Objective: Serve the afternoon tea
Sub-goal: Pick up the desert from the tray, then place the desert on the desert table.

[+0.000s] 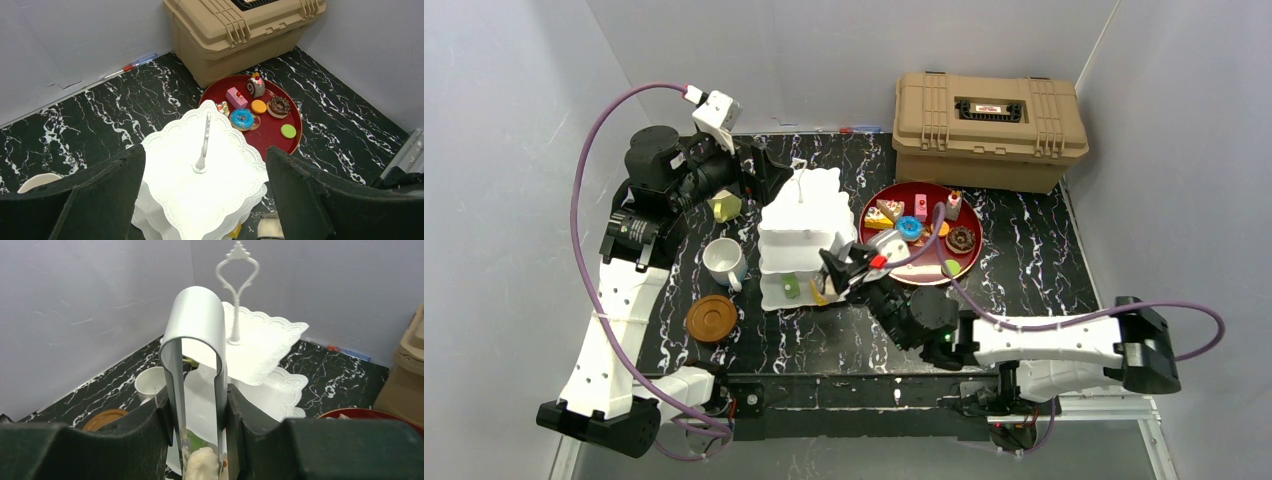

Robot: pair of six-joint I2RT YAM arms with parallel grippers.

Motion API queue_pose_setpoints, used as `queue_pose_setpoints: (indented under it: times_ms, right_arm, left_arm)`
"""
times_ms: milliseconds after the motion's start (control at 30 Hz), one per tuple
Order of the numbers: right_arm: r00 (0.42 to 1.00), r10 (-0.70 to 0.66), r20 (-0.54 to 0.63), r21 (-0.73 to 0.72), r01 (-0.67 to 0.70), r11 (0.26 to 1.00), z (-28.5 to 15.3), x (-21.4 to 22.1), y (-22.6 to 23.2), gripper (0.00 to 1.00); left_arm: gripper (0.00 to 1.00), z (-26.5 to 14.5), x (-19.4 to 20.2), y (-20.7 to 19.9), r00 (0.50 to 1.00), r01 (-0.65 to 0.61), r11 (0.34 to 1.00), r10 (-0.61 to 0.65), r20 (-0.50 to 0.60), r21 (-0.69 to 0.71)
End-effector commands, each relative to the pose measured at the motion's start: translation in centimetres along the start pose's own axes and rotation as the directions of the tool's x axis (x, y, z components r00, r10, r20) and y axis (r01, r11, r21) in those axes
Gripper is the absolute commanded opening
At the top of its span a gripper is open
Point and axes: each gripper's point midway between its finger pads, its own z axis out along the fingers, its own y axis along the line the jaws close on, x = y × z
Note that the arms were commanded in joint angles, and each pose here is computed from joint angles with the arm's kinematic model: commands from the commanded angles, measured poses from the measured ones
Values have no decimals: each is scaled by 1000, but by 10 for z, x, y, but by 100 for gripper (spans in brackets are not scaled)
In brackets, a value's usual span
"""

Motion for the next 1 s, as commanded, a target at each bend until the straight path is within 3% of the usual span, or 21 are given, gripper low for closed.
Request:
queue_pose_setpoints:
  times_ms: [0, 333, 967]
  right_arm:
    - [976, 77, 202, 48, -89, 995, 0, -45, 15, 13]
    - [945, 26, 327, 88, -58, 994, 24, -45, 47, 15]
    - [926, -77, 371, 190, 6, 982, 38, -13, 53, 16]
  left_arm:
    - [87, -11, -13, -5, 999, -24, 1000, 24, 40, 8]
    - [87, -11, -11, -7, 999, -16, 1000, 15, 37, 18]
    - [87, -10, -6, -7, 999, -17, 1000, 17, 29, 17]
